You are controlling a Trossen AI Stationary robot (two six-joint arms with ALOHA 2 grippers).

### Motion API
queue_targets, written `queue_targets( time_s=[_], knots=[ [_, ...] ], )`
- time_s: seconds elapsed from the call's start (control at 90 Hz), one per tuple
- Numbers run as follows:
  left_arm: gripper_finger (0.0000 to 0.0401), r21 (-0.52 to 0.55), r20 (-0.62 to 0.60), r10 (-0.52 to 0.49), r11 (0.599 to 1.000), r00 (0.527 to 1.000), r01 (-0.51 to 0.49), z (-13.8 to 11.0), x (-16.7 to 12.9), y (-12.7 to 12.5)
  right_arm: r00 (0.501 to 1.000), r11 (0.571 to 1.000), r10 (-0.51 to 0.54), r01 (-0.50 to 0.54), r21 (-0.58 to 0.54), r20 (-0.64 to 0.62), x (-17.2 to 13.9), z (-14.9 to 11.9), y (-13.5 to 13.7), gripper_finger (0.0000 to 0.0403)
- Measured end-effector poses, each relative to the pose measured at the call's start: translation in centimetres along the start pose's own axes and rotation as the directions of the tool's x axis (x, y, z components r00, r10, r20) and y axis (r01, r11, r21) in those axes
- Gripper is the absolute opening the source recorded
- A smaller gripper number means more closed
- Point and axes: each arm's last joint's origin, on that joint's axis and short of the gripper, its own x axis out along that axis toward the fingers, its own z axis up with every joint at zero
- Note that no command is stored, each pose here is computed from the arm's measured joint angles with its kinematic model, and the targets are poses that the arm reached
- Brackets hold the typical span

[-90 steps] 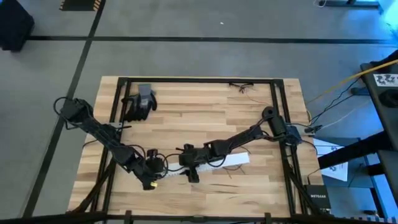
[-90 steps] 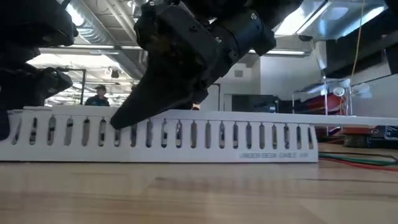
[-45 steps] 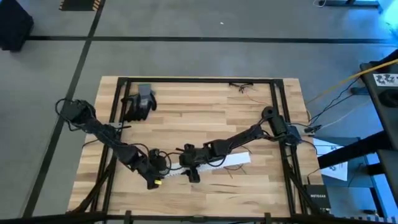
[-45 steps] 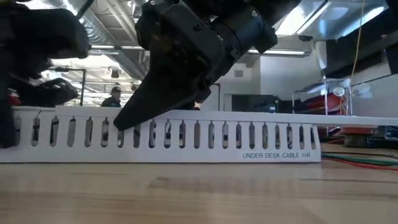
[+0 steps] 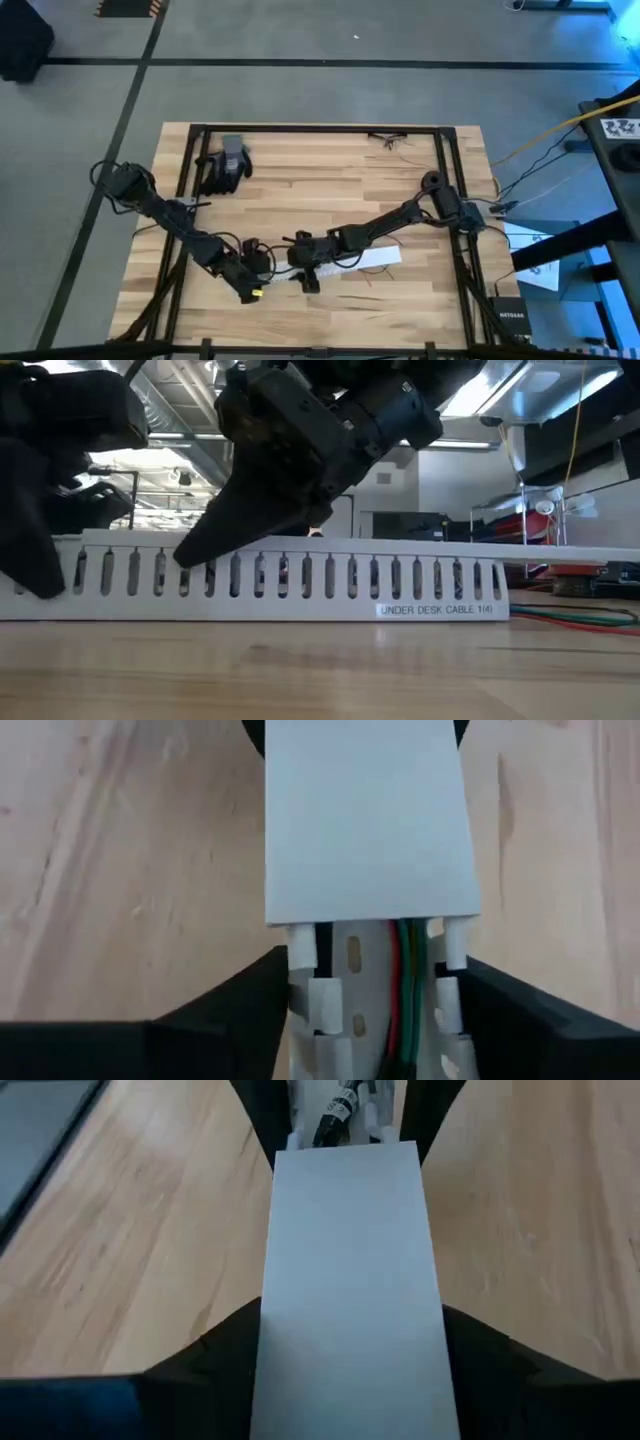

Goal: Ziptie cables
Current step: Close the white cable duct

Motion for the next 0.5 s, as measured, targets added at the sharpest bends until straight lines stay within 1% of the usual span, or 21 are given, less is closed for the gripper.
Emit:
queue_targets(
  time_s=[0.156, 0.244, 0.378, 0.5],
  knots=[
    [0.0224, 0.010, 0.028, -0.020, 1.000, 0.999, 0.019, 0.4, 0.3, 0.0, 1.000, 0.999, -0.027, 0.026, 0.022, 0.011, 0.1, 0.0, 0.0, 0.0230],
    [0.0224, 0.016, 0.065, -0.036, 0.999, 0.997, 0.035, 0.8, 0.4, -0.1, 0.999, 0.999, -0.020, 0.019, 0.027, 0.041, 0.2, 0.2, -0.1, 0.0230],
    [0.0225, 0.025, 0.071, -0.029, 0.999, 0.997, 0.027, 1.0, 1.0, 0.2, 0.998, 0.999, -0.029, 0.028, 0.027, 0.049, 0.2, 0.2, -0.1, 0.0230],
    [0.0225, 0.022, 0.122, -0.032, 0.999, 0.992, 0.029, 1.6, 1.9, 0.2, 0.996, 0.999, -0.042, 0.040, 0.022, 0.073, 0.2, 0.4, -0.2, 0.0230]
  ],
)
